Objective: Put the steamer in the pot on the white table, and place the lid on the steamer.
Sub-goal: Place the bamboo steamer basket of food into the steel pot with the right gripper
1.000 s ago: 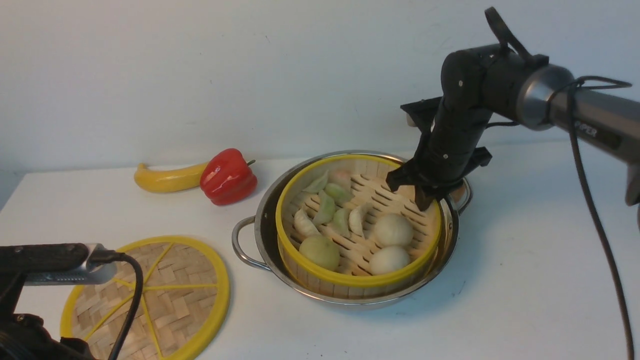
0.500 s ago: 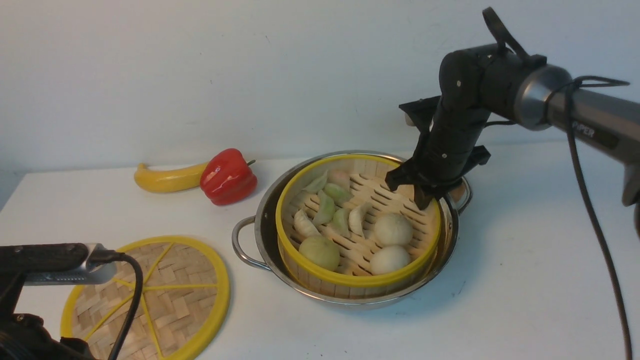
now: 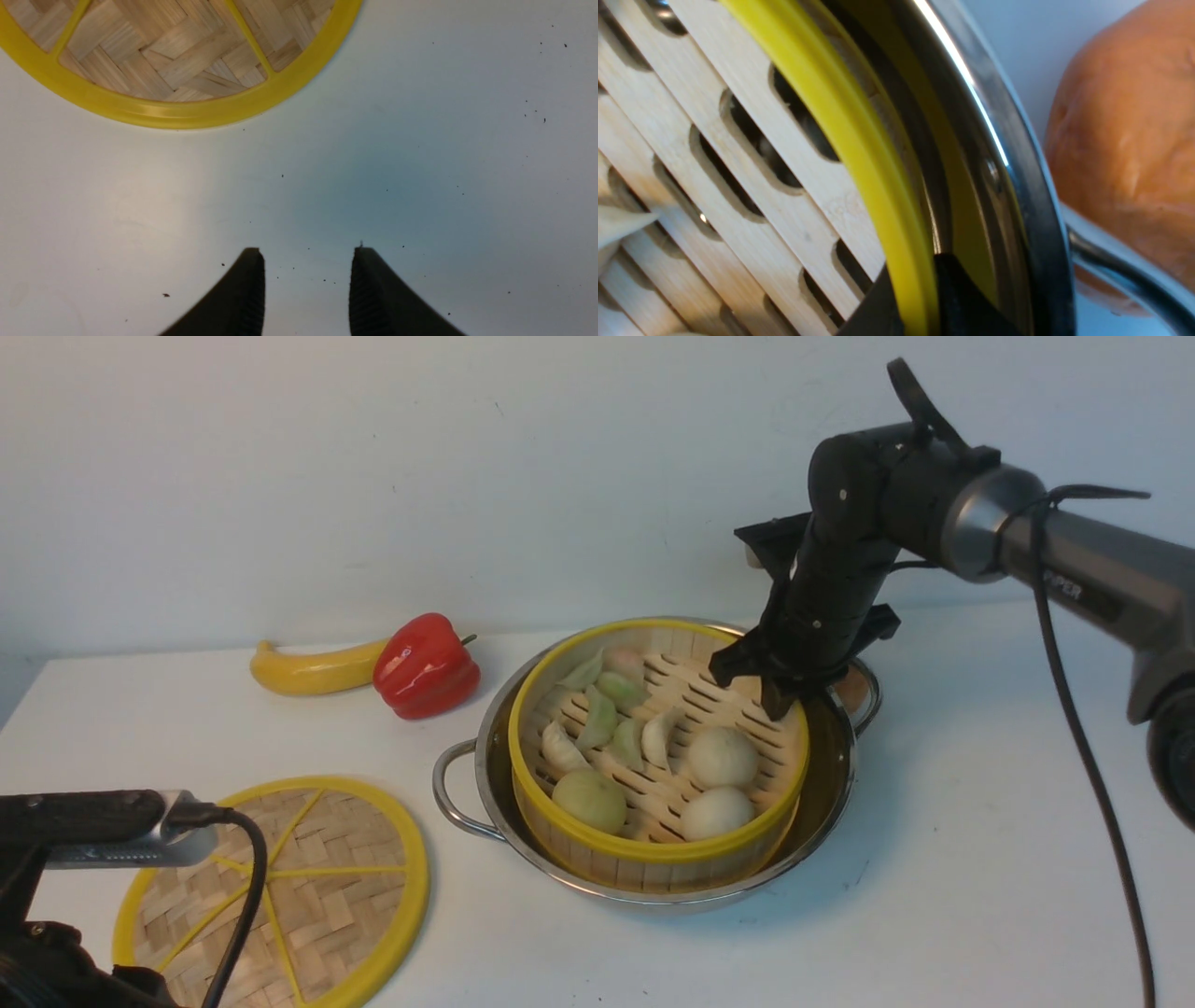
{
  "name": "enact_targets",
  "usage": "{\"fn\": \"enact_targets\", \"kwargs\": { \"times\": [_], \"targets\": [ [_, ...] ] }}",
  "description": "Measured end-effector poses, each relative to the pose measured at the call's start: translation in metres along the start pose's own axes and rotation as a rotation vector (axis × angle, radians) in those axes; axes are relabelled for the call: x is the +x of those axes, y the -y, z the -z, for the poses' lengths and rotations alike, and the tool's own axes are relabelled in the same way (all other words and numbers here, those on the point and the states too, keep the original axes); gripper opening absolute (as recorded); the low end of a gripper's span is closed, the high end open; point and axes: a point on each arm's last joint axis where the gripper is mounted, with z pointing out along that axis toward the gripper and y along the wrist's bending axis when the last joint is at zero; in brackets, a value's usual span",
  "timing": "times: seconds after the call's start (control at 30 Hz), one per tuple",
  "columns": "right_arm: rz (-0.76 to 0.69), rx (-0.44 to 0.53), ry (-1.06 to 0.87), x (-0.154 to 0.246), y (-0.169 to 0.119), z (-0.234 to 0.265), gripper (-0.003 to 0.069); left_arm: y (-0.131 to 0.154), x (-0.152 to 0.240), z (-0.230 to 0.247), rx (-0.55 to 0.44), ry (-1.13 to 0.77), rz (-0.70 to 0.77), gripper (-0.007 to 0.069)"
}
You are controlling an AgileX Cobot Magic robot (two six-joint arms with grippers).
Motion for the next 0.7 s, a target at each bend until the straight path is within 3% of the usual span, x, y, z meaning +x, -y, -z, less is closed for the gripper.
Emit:
{"fn": "enact_targets", "kwargs": {
  "times": [0.23,0.7],
  "targets": [
    [0.001,-0.004,-0.001,0.0001,-0.0004,-0.0001,0.0097,0.0,0.0,0.0,0.0,0.0,0.0,0.0249],
    [-0.011,-0.033,0.013,-0.0019,-0.0033,0.0036,0.0253,-0.0002,0.0,0.0,-0.002,0.0,-0.002,0.0249]
  ]
}}
